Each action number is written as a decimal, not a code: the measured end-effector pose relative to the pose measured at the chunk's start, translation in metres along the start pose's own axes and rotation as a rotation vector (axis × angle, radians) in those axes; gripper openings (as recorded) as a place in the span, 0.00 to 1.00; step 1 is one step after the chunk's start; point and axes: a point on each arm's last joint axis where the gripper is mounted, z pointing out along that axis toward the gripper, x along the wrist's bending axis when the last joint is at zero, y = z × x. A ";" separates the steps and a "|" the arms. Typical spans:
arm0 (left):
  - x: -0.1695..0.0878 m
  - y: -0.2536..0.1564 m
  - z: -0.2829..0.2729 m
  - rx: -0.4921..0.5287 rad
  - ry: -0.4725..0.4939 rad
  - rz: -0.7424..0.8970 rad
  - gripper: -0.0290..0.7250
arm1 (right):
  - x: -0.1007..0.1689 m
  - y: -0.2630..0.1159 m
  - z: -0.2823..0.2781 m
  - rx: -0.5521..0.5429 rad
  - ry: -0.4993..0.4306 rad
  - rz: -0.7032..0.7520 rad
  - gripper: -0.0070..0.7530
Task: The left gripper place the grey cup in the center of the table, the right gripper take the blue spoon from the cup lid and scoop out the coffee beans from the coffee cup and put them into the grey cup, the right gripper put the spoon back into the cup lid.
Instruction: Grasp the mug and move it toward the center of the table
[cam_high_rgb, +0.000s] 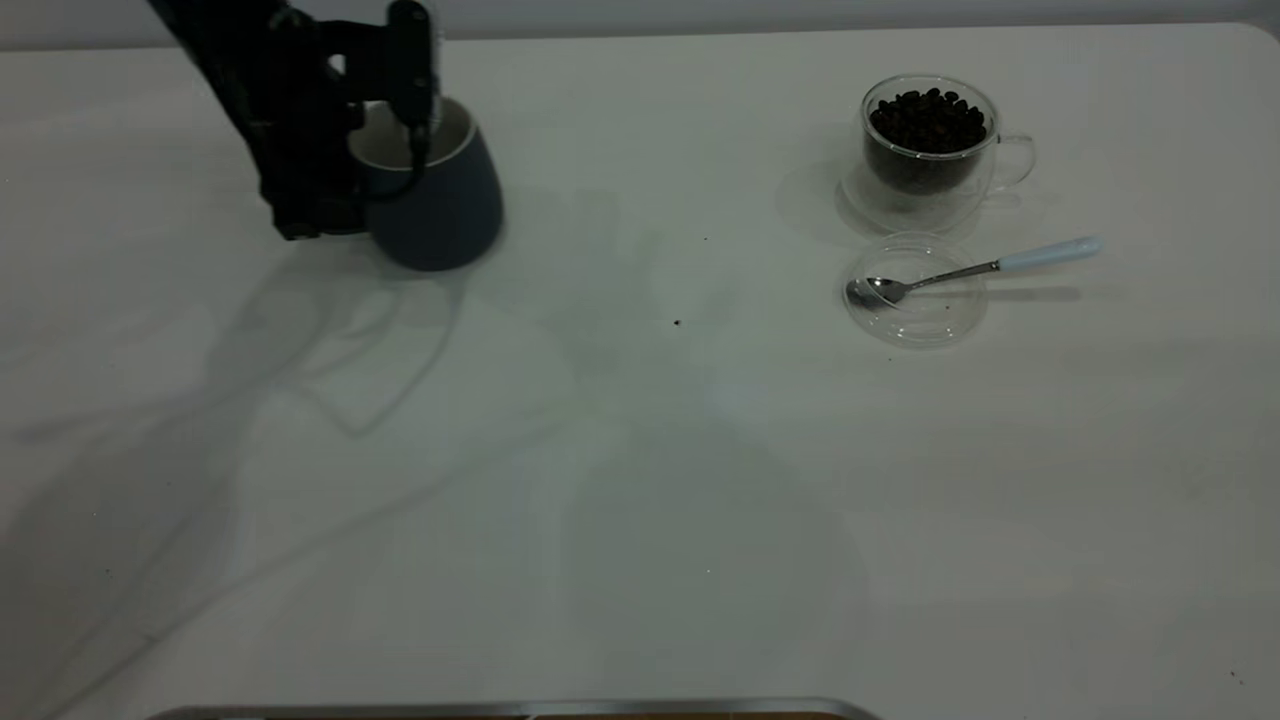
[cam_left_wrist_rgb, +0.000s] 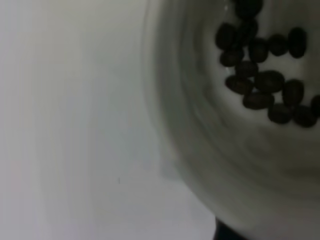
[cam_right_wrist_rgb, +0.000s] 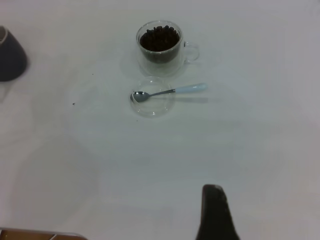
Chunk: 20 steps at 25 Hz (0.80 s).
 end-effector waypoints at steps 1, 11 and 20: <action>-0.001 0.004 0.000 -0.005 0.002 0.010 0.64 | 0.000 0.000 0.000 0.000 0.000 0.000 0.74; -0.013 0.039 -0.004 -0.038 0.004 0.085 0.64 | 0.000 0.000 0.000 0.000 0.000 0.000 0.74; -0.020 0.058 -0.006 -0.076 0.001 0.074 0.64 | 0.000 0.000 0.000 0.000 0.000 0.000 0.74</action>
